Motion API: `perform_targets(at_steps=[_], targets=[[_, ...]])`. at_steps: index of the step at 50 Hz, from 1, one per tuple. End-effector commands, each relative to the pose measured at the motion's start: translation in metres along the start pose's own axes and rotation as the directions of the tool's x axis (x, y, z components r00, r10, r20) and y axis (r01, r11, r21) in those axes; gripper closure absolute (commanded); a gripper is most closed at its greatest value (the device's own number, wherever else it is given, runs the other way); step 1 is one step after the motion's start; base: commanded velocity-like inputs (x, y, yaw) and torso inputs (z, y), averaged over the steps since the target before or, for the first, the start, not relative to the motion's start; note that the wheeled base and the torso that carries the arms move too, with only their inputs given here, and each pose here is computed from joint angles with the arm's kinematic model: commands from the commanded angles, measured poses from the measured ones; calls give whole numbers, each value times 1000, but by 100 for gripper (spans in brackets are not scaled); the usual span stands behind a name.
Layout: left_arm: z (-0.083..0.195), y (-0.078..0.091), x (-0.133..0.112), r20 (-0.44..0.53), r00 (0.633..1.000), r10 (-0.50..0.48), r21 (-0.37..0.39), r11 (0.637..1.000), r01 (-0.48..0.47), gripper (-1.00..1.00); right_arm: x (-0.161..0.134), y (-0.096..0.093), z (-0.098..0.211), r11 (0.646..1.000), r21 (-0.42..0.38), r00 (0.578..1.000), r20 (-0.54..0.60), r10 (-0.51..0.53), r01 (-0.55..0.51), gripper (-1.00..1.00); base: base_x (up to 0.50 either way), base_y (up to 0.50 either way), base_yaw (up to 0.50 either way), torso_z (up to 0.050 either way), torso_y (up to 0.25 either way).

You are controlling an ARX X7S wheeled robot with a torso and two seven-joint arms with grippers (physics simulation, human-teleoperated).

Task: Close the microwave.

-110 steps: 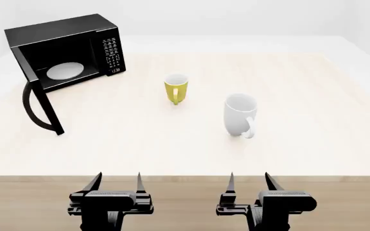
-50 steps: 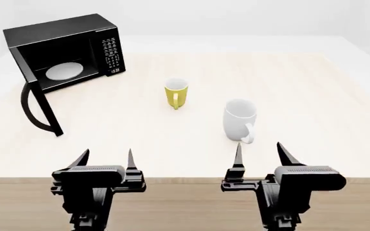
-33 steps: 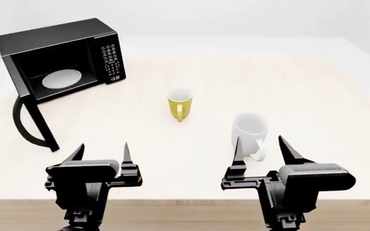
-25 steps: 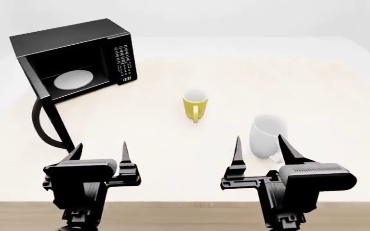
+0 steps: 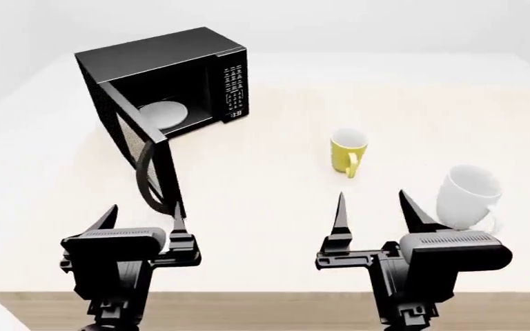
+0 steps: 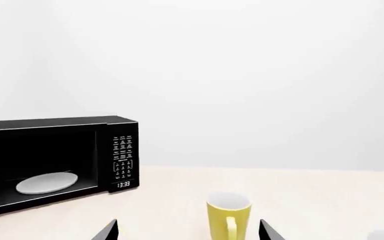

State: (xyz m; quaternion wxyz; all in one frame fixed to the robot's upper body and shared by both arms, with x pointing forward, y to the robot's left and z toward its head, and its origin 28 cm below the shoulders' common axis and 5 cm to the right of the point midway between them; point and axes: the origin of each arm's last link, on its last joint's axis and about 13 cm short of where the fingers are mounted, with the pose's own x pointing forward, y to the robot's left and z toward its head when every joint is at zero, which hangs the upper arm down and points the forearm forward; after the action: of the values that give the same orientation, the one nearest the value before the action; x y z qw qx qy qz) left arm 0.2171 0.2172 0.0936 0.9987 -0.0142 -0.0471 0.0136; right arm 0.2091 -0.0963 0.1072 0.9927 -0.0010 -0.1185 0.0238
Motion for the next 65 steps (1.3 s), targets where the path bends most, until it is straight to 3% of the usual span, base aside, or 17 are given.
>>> perform_targets(at_steps=[1, 37, 47, 57, 65], targets=[[0, 0, 0, -1, 1000, -3, -4, 1000, 3, -100, 1, -1, 1, 1000, -3, 1000, 3, -5, 5, -100, 4, 500, 0, 0, 0], [0, 1, 0, 0, 1000, 3, -7, 1000, -3, -100, 1, -1, 4, 1000, 10, 1000, 20, -8, 8, -100, 2, 499, 0, 0, 0], [0, 1, -1, 0, 1000, 1, -7, 1000, -1, -100, -1, -2, 9, 1000, 13, 998, 68, -6, 5, -100, 0, 23, 0, 0, 0], [0, 0, 0, -2, 1000, -4, -6, 1000, 4, -100, -2, -3, 13, 999, 11, 998, 54, -31, 31, -100, 500, 0, 0, 0, 0], [0, 1, 0, -3, 1000, 1, -4, 1000, -1, -100, -1, -5, 24, 997, -31, 997, 39, -68, 69, -100, 31, 0, 0, 0, 0]])
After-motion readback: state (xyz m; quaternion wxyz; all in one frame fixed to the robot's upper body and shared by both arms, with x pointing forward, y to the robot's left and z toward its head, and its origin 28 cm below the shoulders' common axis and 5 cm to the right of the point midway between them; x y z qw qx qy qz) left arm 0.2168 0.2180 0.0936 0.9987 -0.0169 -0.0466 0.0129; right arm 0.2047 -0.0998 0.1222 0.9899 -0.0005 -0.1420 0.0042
